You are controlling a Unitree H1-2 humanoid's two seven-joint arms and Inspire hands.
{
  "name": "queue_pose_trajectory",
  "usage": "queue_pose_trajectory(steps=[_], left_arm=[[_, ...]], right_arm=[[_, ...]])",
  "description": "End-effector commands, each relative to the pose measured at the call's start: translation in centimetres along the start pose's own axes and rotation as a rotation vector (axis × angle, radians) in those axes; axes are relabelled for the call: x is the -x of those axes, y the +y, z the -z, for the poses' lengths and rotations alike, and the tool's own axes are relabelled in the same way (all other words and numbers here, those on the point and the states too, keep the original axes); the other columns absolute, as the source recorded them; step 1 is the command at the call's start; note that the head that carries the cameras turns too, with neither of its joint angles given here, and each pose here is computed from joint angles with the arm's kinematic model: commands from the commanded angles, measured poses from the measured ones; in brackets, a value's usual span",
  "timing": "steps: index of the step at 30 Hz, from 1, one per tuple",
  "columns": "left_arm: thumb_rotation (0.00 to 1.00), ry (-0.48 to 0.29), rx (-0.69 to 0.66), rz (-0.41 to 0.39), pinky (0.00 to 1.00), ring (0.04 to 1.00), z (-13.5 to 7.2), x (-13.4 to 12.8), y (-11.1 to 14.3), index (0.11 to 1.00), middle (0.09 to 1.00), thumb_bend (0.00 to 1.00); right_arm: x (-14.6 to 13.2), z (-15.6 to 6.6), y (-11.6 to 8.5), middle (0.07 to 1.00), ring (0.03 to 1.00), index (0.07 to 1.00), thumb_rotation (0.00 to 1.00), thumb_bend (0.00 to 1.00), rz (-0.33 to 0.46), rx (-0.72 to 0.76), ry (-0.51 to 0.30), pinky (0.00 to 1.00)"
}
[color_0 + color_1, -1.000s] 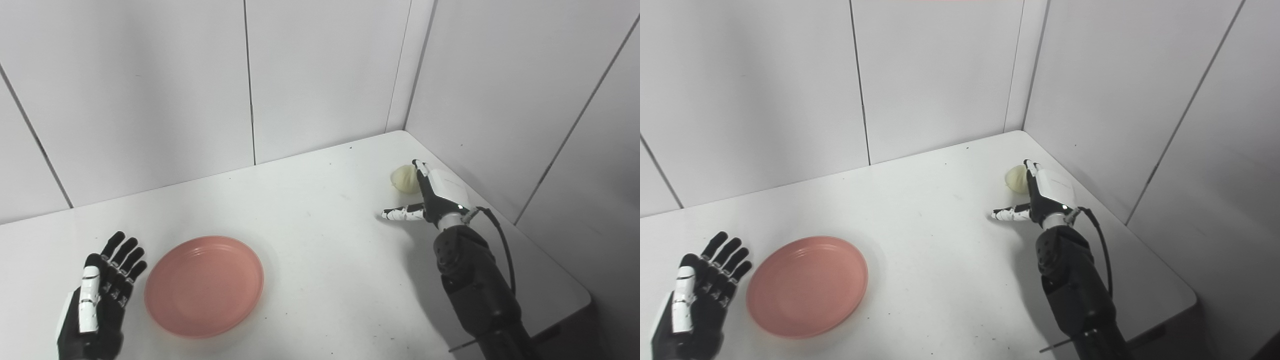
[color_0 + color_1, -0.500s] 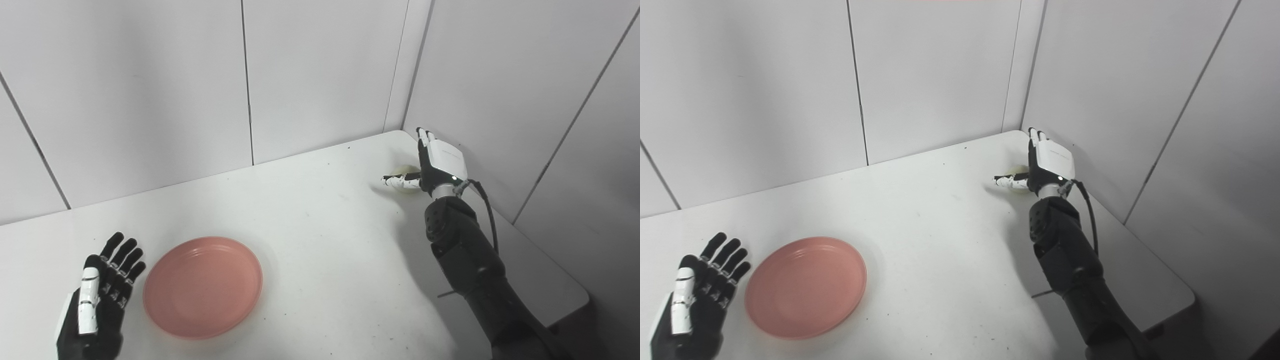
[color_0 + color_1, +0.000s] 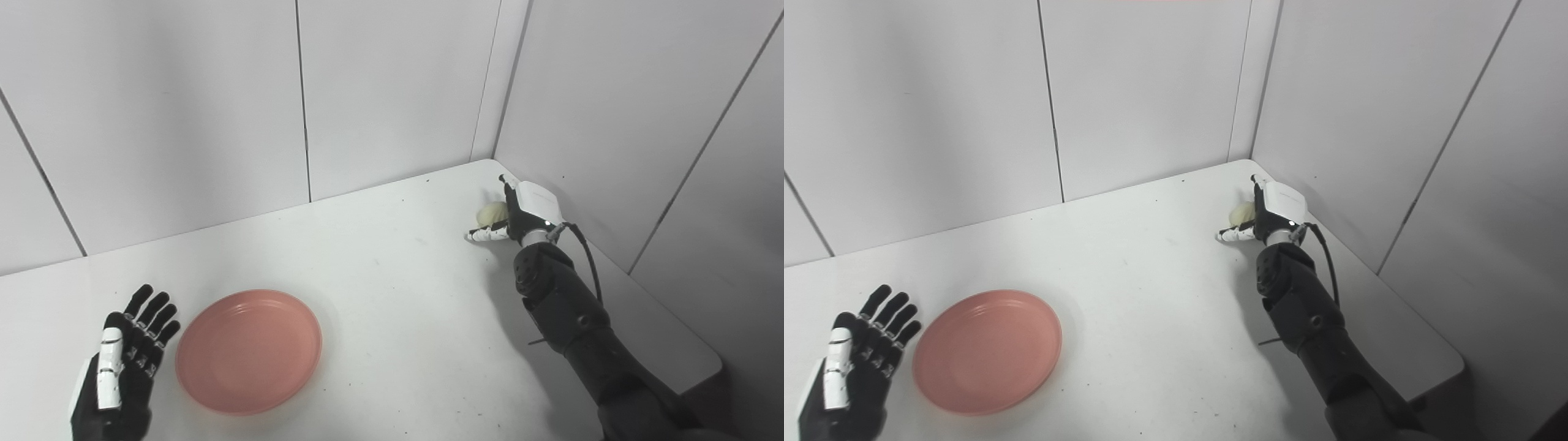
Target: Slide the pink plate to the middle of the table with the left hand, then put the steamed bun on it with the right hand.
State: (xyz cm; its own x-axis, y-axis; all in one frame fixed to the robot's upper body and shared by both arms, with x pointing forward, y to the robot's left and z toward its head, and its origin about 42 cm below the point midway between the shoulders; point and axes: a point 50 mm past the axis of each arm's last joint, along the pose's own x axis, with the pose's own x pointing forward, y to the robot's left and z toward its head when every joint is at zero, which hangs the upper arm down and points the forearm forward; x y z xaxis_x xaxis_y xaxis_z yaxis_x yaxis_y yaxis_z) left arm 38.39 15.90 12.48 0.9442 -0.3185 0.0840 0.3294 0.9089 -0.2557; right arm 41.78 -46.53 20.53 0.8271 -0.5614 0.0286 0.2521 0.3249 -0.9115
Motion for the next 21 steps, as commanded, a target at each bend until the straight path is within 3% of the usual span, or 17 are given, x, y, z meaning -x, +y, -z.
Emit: queue_pose_trajectory(steps=[1,4,5,6,7,9,10,11,15,21], left_arm=[[0.93,0.032,0.000,-0.002,0.91,0.904,0.7,0.7,0.1,0.878,0.893,0.50],[0.92,0.033,0.003,-0.003,0.92,0.908,0.8,0.7,0.1,0.877,0.895,0.49],[0.92,0.033,0.003,-0.003,0.92,0.907,0.8,0.7,0.1,0.875,0.893,0.50],[0.91,0.033,0.003,-0.002,0.91,0.906,0.8,0.8,0.0,0.874,0.892,0.50],[0.92,0.035,0.002,-0.001,0.91,0.909,0.8,0.8,0.0,0.879,0.897,0.50],[0.92,0.036,0.001,0.002,0.91,0.911,0.8,0.8,0.0,0.883,0.900,0.50],[0.92,0.036,0.000,0.003,0.92,0.911,0.8,0.8,0.0,0.885,0.900,0.50],[0.92,0.036,-0.001,0.002,0.92,0.911,0.9,0.8,-0.1,0.885,0.899,0.50],[0.92,0.036,0.000,0.003,0.92,0.909,1.0,0.7,-0.2,0.880,0.898,0.51],[0.92,0.028,-0.006,0.007,0.91,0.905,1.1,0.7,-0.6,0.881,0.895,0.51]], right_arm=[[-1.4,-1.0,-2.9,0.903,0.838,0.905,0.28,0.84,0.081,-0.004,-0.038,0.65],[-1.4,-0.6,-2.4,0.851,0.747,0.891,0.22,0.83,0.072,-0.017,-0.025,0.58],[-1.4,-0.6,-2.2,0.729,0.610,0.882,0.17,0.81,0.070,-0.030,-0.024,0.47],[-1.3,-0.6,-2.0,0.584,0.468,0.863,0.07,0.67,0.064,-0.046,-0.019,0.35],[-1.2,-0.6,-1.9,0.517,0.329,0.815,0.03,0.61,0.060,-0.054,-0.015,0.24],[-1.0,-0.8,-2.0,0.481,0.243,0.772,0.01,0.58,0.069,-0.063,-0.016,0.18],[-0.8,-1.1,-2.2,0.477,0.257,0.634,0.00,0.55,0.079,-0.067,-0.018,0.18],[-0.6,-1.3,-2.5,0.477,0.285,0.562,0.00,0.54,0.086,-0.070,-0.016,0.21],[-0.5,-1.9,-3.3,0.436,0.367,0.535,0.00,0.52,0.117,-0.089,-0.004,0.28],[0.4,-3.7,-5.0,0.444,0.372,0.526,0.00,0.52,0.190,-0.071,-0.105,0.28]])
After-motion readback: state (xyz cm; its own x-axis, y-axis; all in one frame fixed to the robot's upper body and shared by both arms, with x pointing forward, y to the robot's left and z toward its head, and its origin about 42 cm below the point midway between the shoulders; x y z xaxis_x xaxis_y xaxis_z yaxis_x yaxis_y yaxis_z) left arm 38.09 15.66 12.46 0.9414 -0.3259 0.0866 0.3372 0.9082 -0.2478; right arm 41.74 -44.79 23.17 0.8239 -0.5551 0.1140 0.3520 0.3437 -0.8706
